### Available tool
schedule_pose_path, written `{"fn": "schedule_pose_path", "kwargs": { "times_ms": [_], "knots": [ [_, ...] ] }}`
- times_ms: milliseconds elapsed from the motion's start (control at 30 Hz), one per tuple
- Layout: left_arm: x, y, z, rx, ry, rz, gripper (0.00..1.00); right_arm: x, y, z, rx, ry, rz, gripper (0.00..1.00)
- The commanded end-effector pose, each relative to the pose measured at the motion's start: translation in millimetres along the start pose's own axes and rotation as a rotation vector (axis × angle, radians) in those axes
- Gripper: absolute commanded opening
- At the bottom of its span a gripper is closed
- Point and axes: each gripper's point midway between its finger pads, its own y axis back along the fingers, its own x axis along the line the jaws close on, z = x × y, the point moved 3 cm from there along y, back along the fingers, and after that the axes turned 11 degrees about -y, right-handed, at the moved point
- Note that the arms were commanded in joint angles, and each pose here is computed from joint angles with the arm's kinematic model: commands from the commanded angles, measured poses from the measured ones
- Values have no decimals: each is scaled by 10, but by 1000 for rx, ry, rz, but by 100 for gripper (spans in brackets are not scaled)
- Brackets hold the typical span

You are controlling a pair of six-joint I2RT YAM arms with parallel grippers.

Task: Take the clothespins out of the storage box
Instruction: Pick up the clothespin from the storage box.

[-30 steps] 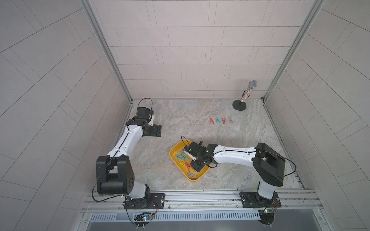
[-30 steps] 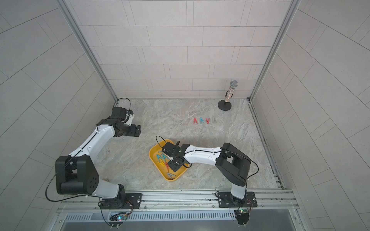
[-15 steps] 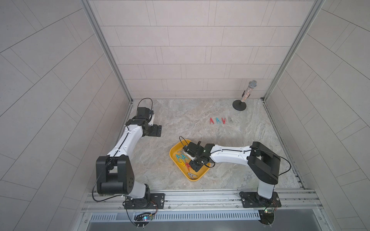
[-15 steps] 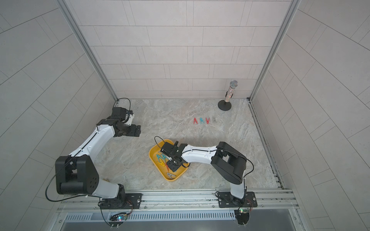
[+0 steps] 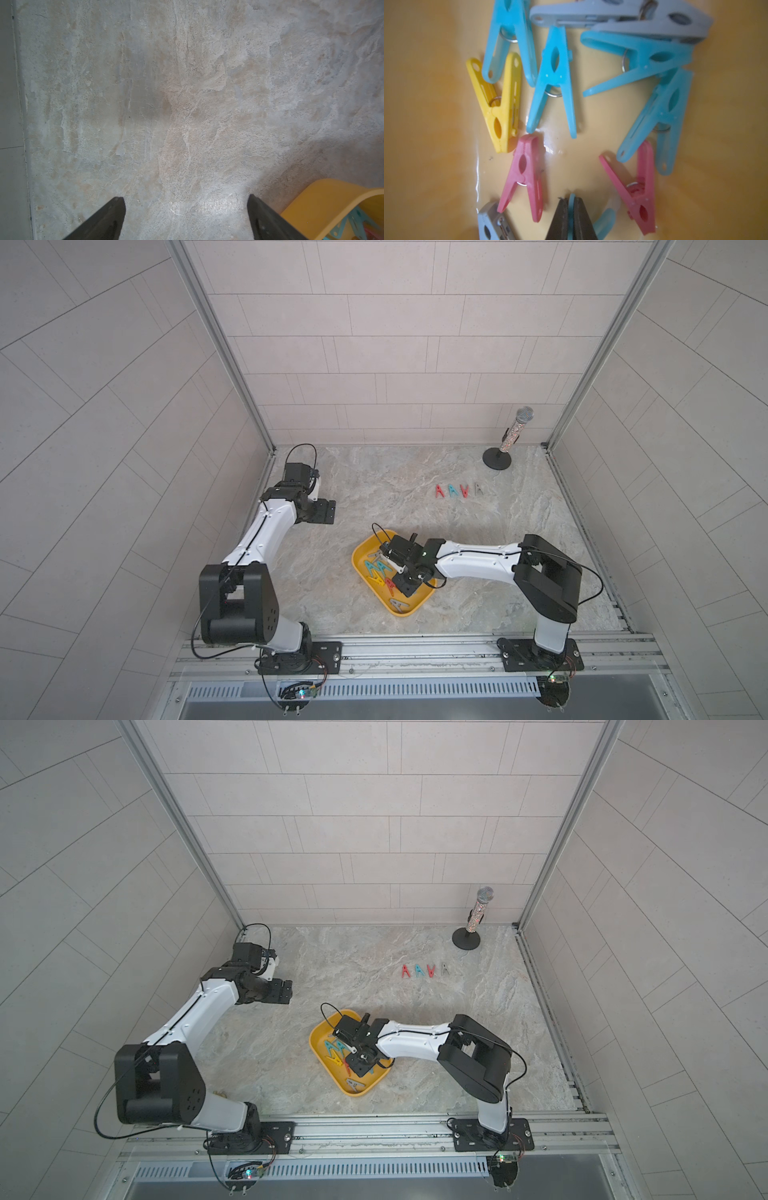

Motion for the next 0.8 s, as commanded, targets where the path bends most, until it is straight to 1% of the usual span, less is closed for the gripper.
{"fn": "schedule_pose_path", "kwargs": {
  "times_ms": [0,200,367,500,600,767],
  "knots": [
    [23,26,-21,6,1,5,100,87,152,48,-35,8,35,7],
    [32,16,-28,9,1,9,100,176,290,99,-88,21,89,1],
    [28,17,-27,9,2,7,100,248,477,157,-143,32,136,0],
    [26,15,-27,9,2,5,100,264,706,245,-233,31,159,0],
    [29,14,-28,10,2,7,100,224,877,326,-307,14,150,0],
    [25,10,-23,10,2,4,100,116,1085,479,-389,-22,120,0]
  ]
}}
